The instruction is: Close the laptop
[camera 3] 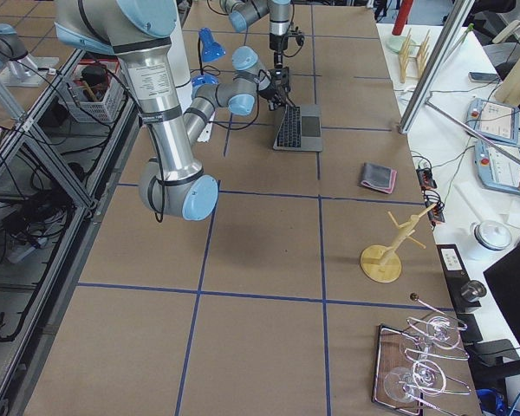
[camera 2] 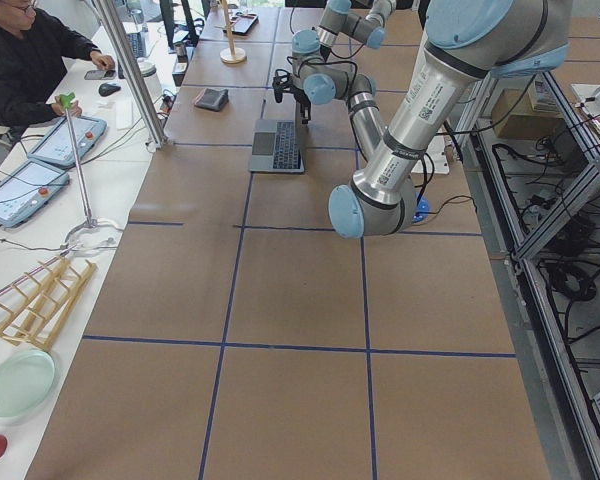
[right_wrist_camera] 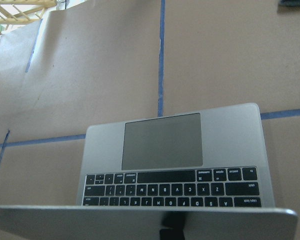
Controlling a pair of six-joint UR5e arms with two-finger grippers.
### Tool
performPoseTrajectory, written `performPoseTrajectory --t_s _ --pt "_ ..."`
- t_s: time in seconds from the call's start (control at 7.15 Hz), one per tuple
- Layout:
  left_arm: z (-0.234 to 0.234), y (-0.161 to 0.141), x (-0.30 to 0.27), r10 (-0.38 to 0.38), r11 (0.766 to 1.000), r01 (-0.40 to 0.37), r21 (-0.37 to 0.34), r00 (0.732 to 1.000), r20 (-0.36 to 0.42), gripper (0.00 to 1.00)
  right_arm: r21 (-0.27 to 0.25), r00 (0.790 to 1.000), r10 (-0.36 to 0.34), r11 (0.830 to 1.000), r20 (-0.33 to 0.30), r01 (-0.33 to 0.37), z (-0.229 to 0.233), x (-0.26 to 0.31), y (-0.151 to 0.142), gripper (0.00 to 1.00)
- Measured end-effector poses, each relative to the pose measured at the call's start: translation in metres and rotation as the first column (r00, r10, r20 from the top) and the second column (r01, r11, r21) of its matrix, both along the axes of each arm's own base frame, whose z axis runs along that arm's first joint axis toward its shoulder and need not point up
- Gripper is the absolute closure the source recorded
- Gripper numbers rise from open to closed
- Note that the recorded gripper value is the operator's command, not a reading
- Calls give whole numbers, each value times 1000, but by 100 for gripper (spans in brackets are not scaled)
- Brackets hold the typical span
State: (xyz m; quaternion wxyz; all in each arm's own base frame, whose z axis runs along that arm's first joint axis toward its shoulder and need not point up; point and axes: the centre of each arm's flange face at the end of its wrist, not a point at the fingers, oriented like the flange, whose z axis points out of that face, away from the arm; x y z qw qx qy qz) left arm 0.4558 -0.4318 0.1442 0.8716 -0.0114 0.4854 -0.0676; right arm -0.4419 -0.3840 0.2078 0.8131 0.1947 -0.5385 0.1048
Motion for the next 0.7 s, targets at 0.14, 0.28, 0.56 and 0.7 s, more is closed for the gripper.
performPoseTrajectory --t_s 0.14,0.28,0.56,0.7 --pt "6 -14 6 -13 1000 13 4 1000 -5 100 0 1000 15 1000 -23 -15 2 -11 -19 100" --pt "13 -29 12 -24 1000 24 8 1000 -8 100 1 998 23 1000 -50 -23 6 -22 -35 100" --pt "25 -55 26 -41 999 41 9 999 -5 100 -7 996 29 1000 -89 -30 18 -35 -51 100" --pt "33 -73 35 -53 999 53 8 999 -4 100 -15 994 27 999 -102 -29 23 -41 -57 100"
